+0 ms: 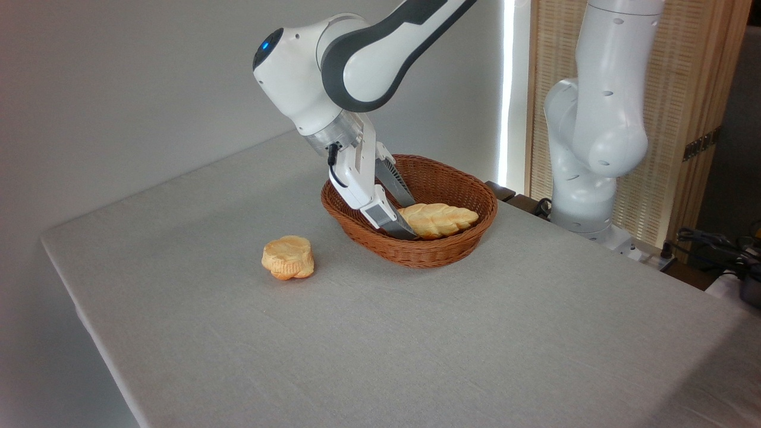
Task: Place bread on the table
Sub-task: 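Lift the braided loaf out of the basket and carry it beside the roll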
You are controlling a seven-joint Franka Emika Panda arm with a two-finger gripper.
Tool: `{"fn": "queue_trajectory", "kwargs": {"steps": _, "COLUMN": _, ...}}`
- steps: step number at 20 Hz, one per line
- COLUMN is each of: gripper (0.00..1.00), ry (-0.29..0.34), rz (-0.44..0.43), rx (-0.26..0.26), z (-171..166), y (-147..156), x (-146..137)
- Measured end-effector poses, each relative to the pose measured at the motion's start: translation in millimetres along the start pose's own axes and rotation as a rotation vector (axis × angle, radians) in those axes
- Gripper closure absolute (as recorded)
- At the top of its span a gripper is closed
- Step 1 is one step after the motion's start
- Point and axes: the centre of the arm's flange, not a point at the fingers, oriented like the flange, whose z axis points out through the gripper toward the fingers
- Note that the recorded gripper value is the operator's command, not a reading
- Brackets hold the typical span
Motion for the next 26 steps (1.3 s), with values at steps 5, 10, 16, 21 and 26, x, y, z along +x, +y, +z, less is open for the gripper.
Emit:
{"fn": "queue_trajectory", "kwargs": {"steps": 5, "gripper": 0.69, "ry": 0.0, "rz": -0.002, "rx": 0.003, "z": -1.0, "y": -0.7, "x": -1.2}}
{"fn": "queue_trajectory", "kwargs": {"steps": 10, "gripper": 0.68, "ry": 0.004, "rz": -0.002, "rx": 0.009, "z": -4.2, "y": 0.2, "x": -1.8}}
{"fn": "queue_trajectory", "kwargs": {"steps": 16, "gripper": 0.65, "ry": 0.038, "rz": 0.003, "rx": 0.057, "z": -50.3, "y": 20.4, "x": -13.0}}
{"fn": "queue_trajectory", "kwargs": {"steps": 21, "gripper": 0.63, "ry": 0.111, "rz": -0.041, "rx": 0.137, "z": -99.9, "y": 18.2, "x": -37.5}}
{"fn": "queue_trajectory", "kwargs": {"steps": 26, "gripper": 0.56, "ry": 0.253, "rz": -0.135, "rx": 0.255, "z": -133.9, "y": -6.5, "x": -78.4}}
